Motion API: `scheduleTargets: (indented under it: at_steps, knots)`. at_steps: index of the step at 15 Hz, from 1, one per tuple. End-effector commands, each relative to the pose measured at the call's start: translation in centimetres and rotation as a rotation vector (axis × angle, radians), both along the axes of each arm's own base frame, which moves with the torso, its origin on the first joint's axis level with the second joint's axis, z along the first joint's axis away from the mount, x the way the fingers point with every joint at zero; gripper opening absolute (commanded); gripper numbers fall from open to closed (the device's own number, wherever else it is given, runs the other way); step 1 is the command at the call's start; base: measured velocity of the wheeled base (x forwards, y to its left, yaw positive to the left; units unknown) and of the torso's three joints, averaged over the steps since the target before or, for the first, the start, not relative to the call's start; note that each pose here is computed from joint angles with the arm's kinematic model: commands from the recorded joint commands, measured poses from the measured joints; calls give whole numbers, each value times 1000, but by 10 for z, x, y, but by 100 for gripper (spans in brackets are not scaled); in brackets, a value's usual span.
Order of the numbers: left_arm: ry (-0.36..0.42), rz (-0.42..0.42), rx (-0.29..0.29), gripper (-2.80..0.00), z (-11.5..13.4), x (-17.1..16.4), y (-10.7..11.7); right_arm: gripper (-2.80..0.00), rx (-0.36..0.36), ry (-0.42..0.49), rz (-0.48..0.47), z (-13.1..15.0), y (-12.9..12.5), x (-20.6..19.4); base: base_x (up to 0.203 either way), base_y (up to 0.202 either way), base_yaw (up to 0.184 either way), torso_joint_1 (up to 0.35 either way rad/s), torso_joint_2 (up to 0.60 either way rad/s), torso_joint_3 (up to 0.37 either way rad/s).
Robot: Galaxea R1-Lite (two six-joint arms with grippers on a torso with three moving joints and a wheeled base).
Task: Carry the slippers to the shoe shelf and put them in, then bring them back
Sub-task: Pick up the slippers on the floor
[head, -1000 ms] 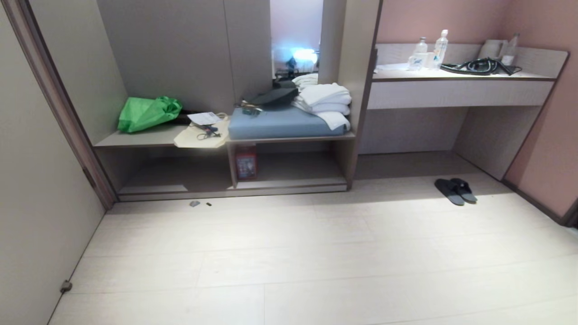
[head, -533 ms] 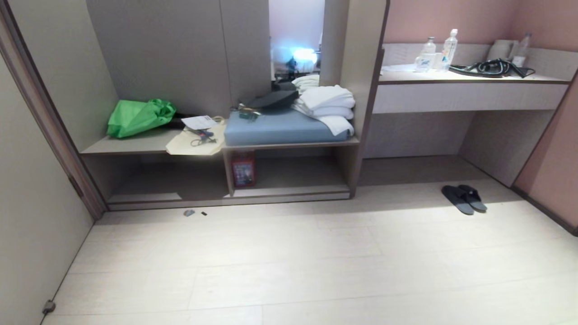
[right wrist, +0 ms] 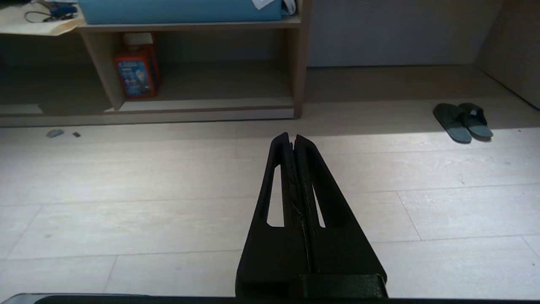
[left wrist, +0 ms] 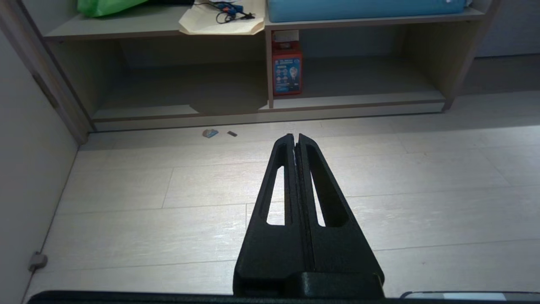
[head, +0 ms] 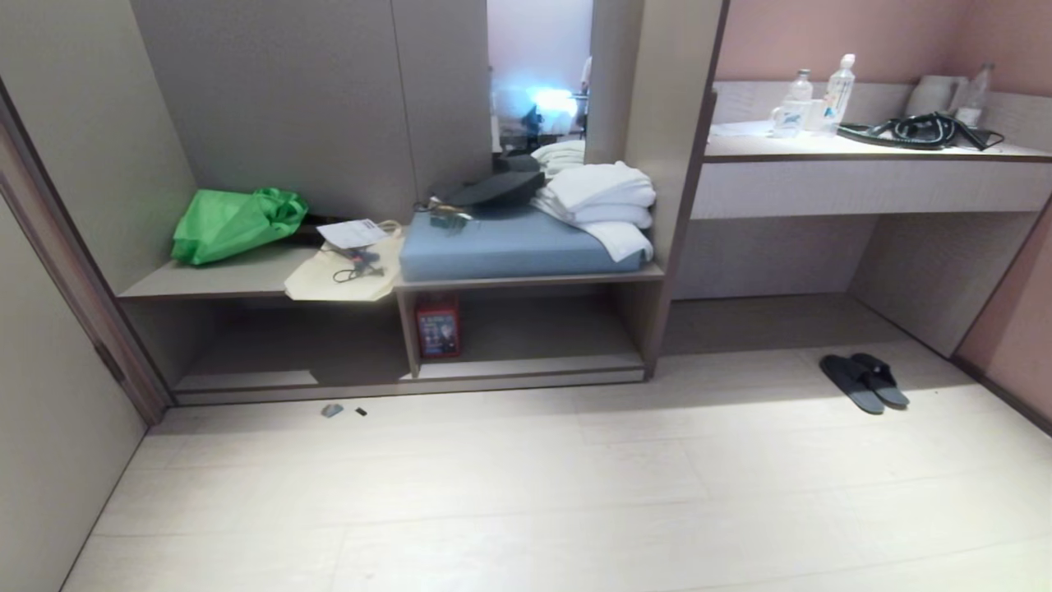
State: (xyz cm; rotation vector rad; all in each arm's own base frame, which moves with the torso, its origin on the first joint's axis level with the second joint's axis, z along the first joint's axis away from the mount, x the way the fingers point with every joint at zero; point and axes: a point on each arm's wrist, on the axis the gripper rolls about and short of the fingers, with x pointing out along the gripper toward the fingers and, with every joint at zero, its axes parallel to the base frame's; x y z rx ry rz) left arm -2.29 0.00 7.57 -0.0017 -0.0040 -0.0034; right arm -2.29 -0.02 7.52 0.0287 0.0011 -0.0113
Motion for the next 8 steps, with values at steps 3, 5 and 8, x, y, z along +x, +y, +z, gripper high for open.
scheduleTargets:
  at_steps: [3, 5, 8]
  knots:
    - [1, 0, 0, -280, 0, 0, 0, -280, 0, 2, 1, 0, 0, 0, 196, 0, -1, 3, 2, 5]
    - [1, 0, 0, -280, 0, 0, 0, -280, -1, 2, 1, 0, 0, 0, 194, 0, -1, 7, 5, 0]
    - [1, 0, 0, -280, 0, 0, 0, -280, 0, 1, 1, 0, 0, 0, 195, 0, -1, 6, 0, 4]
